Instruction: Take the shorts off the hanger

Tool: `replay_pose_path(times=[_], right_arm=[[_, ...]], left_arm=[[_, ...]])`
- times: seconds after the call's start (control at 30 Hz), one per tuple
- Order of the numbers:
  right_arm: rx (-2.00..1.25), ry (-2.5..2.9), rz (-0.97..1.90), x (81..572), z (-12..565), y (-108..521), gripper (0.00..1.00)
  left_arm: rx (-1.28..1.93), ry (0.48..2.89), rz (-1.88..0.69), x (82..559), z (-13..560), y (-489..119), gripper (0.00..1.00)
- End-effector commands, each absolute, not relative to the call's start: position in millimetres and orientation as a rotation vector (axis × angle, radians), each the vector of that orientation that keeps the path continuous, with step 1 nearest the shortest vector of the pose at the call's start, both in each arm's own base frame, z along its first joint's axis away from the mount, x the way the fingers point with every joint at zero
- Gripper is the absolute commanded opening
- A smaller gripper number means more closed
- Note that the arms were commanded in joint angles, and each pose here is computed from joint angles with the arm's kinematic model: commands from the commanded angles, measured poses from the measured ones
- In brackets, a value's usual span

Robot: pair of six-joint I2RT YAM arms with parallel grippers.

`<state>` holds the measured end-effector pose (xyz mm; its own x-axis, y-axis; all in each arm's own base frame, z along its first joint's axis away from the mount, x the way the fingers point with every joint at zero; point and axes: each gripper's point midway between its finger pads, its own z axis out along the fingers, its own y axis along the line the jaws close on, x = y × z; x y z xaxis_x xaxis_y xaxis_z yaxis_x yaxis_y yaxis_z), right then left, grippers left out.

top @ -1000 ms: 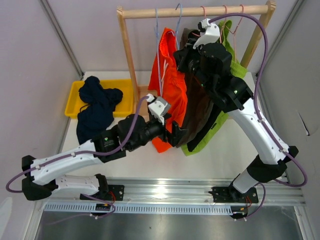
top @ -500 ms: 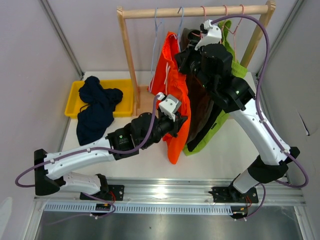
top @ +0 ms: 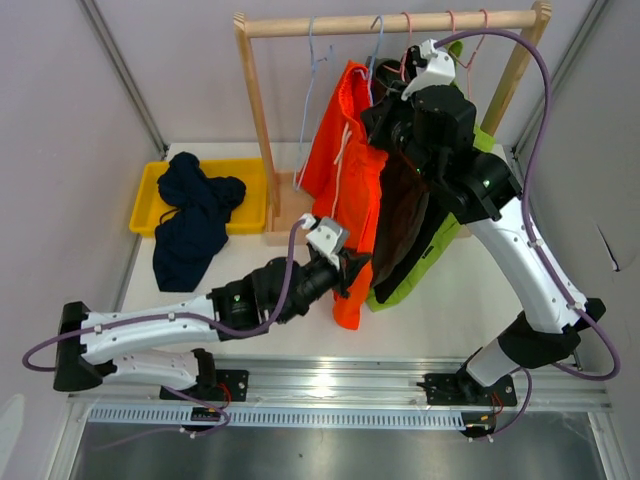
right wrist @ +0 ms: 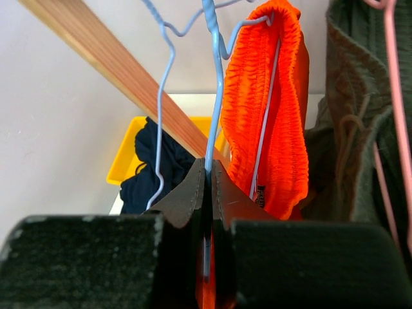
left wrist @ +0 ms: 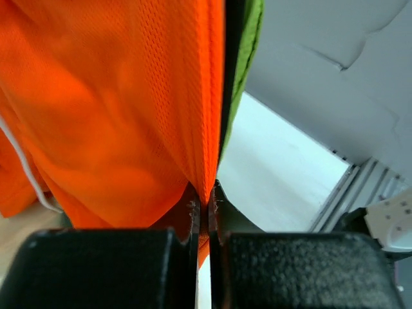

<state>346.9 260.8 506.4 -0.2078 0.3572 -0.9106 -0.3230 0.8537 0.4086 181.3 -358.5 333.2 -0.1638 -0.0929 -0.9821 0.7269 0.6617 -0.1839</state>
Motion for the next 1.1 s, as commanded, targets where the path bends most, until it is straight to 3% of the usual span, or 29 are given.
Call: replay_pose_path(times=[0.0,0.17,0.33,0.6,0.83,1.07], right_arm=[[0.124,1.468,0.705,340,577,233,0.0],[0.149,1.45,0.689,351,586,218,0.0],[0.161,1.457,0.686,356,585,213,0.0],[0.149,1.562,0.76,337,557,223,0.0],[0.119,1.674,0.82,299,530,231,0.0],[0.109,1.565,0.786,310,568,221,0.0]], left_arm=[[0.527,1.602,-0.832,150,313,-354,0.0],[0.546,1.684,-0.877,109,261,-352,0.0],[0.539,1.753,-0.853,100,228,-350,0.0],[0.408,1.688,-0.668,145,281,-338,0.0],[0.249,1.65,-0.528,233,357,-311,0.0],[0.255,1.685,-0.473,229,364,-280,0.0]])
